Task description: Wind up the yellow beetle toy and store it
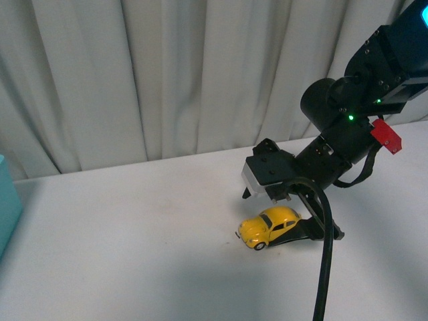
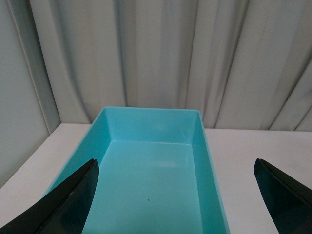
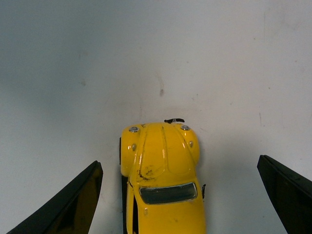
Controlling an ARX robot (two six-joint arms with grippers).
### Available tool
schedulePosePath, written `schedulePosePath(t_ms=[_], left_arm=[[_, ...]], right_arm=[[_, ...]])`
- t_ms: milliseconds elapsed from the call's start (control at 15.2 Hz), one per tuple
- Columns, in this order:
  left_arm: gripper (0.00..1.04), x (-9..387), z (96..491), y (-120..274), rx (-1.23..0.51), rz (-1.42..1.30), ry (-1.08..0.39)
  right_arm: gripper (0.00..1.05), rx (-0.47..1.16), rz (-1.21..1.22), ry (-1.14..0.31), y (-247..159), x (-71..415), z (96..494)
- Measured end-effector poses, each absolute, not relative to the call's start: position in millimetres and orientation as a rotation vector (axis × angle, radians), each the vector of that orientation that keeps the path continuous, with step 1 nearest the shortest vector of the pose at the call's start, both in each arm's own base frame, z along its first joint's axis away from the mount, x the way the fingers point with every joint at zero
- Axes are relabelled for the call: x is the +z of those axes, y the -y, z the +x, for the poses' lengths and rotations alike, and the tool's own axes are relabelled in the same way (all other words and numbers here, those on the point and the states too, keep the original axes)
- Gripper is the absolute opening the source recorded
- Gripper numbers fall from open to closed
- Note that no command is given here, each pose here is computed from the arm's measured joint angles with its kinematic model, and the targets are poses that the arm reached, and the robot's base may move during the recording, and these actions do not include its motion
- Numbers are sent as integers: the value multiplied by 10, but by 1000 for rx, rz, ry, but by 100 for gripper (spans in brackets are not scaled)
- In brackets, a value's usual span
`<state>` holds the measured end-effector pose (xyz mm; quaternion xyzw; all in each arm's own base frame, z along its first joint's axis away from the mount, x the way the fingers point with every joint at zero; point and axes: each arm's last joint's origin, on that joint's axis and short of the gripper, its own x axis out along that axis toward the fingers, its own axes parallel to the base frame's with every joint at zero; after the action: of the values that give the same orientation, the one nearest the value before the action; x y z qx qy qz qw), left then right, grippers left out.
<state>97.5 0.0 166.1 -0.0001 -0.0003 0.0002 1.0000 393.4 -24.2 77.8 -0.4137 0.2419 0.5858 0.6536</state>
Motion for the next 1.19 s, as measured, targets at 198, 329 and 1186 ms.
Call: schedulePosePath(t_ms=[198,329,1186], left_arm=[[98,1661,975,0,0,0,1],[98,1661,975,0,1,0,1],[98,1661,975,0,1,0,1]], right_arm=[[98,1320,-955,-603,290,799,4000],[98,1304,-973,-622,328,801,4028],[38,1320,-948,-669,354,726,3967]])
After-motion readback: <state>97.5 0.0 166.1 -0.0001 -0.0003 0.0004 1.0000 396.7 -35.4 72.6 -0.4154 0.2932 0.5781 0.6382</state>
